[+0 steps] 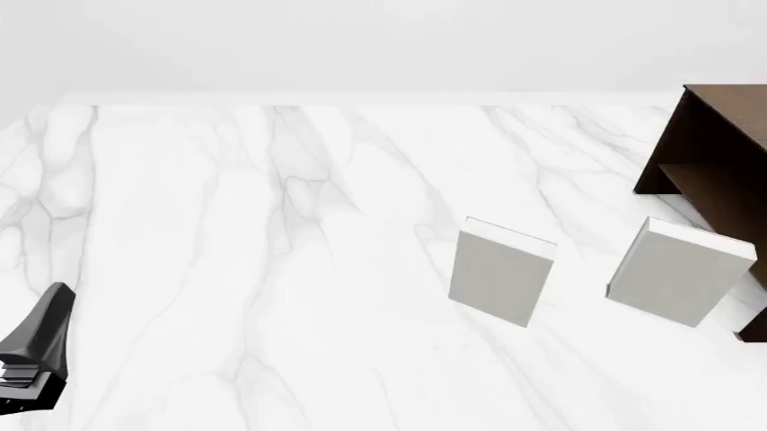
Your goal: Pick up the book on the left and place it on top of the shelf.
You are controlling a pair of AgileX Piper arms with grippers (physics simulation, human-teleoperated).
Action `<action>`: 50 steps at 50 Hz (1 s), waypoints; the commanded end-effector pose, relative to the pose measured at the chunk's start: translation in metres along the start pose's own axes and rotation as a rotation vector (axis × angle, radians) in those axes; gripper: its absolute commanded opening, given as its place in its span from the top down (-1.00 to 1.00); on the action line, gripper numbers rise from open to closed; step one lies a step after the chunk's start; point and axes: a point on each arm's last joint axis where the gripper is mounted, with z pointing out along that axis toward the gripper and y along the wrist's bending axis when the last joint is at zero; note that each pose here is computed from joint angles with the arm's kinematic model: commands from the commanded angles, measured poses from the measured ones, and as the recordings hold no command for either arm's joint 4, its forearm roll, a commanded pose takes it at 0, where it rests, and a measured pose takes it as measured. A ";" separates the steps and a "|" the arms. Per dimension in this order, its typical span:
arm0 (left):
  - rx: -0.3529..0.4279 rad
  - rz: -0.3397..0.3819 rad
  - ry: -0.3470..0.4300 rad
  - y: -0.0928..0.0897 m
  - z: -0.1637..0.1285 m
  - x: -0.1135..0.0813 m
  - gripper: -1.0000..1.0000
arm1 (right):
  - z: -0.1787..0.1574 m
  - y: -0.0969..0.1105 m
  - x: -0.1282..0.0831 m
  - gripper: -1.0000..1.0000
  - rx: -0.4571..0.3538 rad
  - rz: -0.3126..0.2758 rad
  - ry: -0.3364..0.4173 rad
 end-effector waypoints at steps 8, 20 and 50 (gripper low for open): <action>0.000 0.000 0.000 0.000 0.000 0.000 -1.00 | 0.013 -0.007 0.007 1.00 0.058 -0.004 0.036; 0.000 0.000 0.000 0.000 0.000 0.000 -1.00 | 0.027 -0.007 0.017 1.00 0.076 -0.034 0.072; 0.000 0.000 0.000 0.000 0.000 0.000 -1.00 | 0.061 -0.014 0.043 1.00 0.125 -0.113 0.155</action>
